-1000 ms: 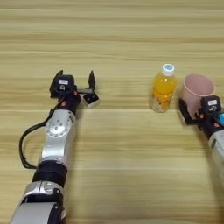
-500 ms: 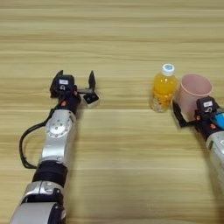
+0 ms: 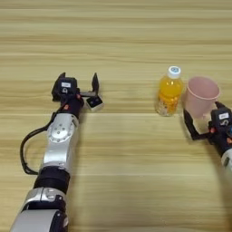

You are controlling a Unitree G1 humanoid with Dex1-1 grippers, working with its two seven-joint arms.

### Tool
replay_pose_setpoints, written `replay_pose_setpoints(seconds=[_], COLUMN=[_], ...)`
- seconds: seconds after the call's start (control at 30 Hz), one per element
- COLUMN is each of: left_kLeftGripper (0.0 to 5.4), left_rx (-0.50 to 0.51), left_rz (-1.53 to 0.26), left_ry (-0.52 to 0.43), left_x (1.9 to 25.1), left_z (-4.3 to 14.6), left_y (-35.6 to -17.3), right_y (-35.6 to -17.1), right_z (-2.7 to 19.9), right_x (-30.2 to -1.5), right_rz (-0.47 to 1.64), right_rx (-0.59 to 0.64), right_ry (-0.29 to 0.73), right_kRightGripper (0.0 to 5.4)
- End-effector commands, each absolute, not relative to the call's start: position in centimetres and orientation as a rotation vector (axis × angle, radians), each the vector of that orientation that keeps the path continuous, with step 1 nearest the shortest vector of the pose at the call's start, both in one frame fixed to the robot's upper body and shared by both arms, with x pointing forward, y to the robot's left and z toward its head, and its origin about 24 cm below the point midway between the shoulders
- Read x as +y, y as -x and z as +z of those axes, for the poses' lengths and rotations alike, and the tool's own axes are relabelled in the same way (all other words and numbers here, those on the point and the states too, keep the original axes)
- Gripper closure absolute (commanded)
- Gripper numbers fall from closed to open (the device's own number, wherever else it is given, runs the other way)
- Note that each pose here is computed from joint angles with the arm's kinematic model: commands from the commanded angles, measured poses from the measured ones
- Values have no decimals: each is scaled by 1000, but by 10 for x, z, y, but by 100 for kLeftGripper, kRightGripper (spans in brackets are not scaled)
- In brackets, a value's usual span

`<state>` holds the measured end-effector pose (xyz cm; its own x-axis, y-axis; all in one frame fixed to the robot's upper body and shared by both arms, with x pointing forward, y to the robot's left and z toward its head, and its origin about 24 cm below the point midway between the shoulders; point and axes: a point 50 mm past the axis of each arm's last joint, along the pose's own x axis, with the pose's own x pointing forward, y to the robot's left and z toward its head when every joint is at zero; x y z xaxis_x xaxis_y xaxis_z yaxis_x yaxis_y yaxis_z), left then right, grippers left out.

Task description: Move the objects on the table

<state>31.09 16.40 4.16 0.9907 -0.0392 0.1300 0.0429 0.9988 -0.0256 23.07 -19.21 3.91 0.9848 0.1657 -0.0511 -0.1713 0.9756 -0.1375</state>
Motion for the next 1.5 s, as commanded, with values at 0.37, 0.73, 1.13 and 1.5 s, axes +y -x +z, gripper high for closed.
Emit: replay_pose_setpoints(seconds=[0.37,0.73,1.13,1.5], left_kLeftGripper=[0,0,0,0], left_rx=[-151,-149,-148,-148], left_rz=[-41,-43,-43,-44], left_ry=[20,19,21,21], left_x=[163,164,163,163], left_z=[47,47,47,47], left_y=[-313,-314,-314,-313], right_y=[-197,-204,-220,-221], right_z=[40,28,14,9], right_x=[-226,-240,-249,-251], right_rz=[58,-12,4,10], right_rx=[147,215,296,346], right_ry=[239,185,120,48], right_kRightGripper=[3,3,3,133])
